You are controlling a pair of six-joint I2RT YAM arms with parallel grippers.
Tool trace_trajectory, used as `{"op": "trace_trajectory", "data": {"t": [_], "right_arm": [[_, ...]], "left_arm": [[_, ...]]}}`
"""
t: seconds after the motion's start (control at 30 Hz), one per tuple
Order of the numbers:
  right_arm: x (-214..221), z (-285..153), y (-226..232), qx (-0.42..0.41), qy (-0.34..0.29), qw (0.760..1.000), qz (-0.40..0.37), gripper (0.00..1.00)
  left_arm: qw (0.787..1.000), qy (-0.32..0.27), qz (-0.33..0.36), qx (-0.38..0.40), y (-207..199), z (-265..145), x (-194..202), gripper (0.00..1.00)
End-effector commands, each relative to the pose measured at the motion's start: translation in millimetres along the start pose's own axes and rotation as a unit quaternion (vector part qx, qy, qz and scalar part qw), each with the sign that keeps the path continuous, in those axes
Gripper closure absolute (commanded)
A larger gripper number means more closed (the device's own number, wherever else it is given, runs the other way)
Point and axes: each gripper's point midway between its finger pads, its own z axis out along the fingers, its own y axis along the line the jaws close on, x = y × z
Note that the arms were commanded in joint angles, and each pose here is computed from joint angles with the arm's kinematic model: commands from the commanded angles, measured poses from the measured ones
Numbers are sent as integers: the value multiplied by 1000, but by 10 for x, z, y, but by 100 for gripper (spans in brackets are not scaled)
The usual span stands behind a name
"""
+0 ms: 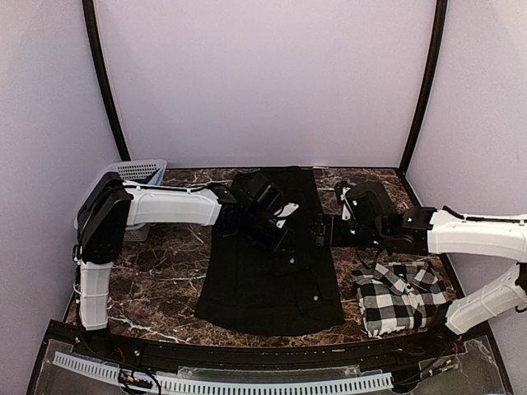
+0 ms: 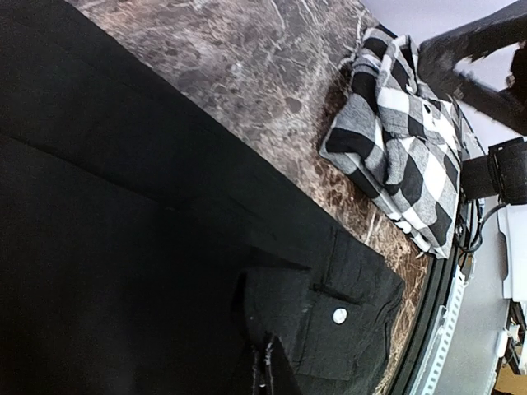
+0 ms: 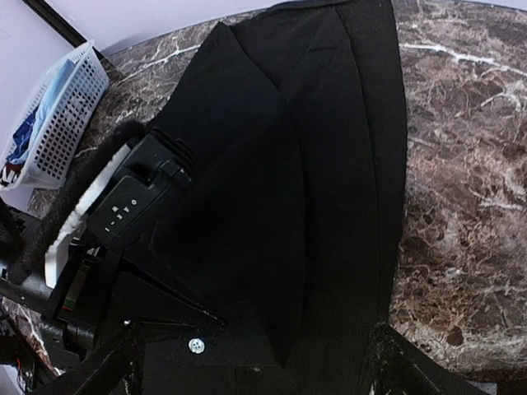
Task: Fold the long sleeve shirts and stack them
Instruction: Fold the sleeve of the 1/3-folded shirt.
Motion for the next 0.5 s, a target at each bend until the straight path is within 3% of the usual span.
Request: {"op": "trace_trajectory", "data": {"t": [0.0, 0.3, 0.47], "right_arm": [[233, 11, -18, -25, 33, 999, 30, 11], [472, 89, 19, -61, 61, 996, 31, 23], [525, 96, -85, -41, 61, 997, 35, 24]], "left_arm": [[999, -17, 13, 31, -260, -66, -159, 100], [999, -19, -3, 38, -302, -17, -162, 100], [996, -26, -61, 53, -335, 32, -231, 100]]}}
